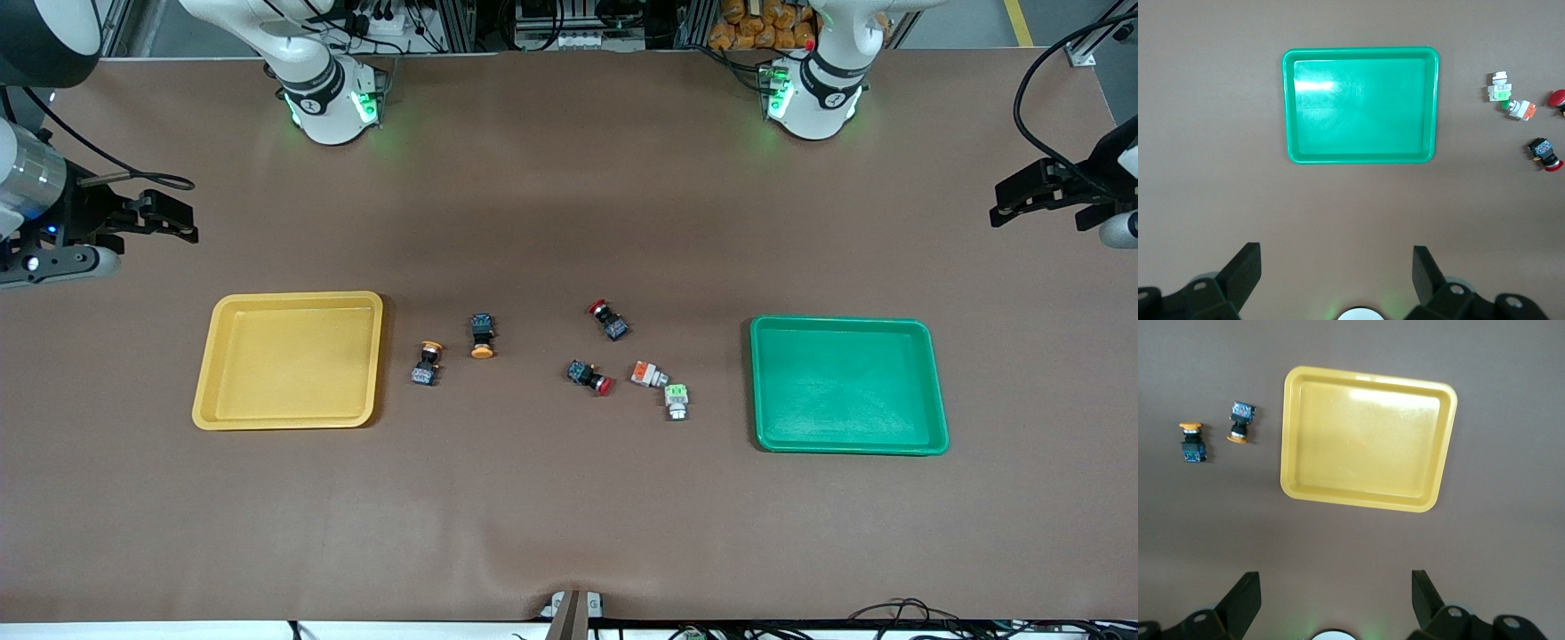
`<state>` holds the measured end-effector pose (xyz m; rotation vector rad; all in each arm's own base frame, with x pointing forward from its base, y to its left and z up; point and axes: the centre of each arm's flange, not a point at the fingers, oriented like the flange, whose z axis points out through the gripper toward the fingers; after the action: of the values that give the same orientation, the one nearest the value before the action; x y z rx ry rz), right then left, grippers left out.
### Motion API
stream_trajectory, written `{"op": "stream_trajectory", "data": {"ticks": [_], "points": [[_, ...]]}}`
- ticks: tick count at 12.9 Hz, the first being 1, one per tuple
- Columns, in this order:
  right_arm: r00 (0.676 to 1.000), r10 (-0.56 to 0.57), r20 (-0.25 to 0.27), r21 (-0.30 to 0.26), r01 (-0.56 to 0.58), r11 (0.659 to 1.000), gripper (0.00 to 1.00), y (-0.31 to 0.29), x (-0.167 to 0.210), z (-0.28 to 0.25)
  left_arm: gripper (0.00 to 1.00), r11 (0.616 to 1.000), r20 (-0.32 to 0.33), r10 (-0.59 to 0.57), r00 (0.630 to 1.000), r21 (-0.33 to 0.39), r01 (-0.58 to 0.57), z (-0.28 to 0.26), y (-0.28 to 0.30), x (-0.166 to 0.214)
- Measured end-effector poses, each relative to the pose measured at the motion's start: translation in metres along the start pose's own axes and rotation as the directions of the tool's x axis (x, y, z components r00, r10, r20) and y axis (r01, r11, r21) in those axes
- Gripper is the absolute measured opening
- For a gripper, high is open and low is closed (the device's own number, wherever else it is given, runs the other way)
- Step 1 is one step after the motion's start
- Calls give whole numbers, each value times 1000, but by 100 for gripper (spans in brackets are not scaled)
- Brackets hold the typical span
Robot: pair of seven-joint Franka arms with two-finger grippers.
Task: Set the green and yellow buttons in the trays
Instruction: 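Raise both grippers from rest and swing them toward the buttons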
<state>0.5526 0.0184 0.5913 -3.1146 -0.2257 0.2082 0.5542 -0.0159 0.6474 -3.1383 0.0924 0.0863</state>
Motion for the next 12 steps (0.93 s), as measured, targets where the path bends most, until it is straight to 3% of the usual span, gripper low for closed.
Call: {"op": "stream_trajectory", "data": {"ticks": [8,12], "points": [[1000,0,6,-3,0,1000,100,1,7,4,100,1000,5,-2,1000,-1,2,3,-1,2],[1000,-2,14,-3,2,1000,100,-3,10,8,100,1000,-16,-1,1000,-3,1,22,-3,24]]}}
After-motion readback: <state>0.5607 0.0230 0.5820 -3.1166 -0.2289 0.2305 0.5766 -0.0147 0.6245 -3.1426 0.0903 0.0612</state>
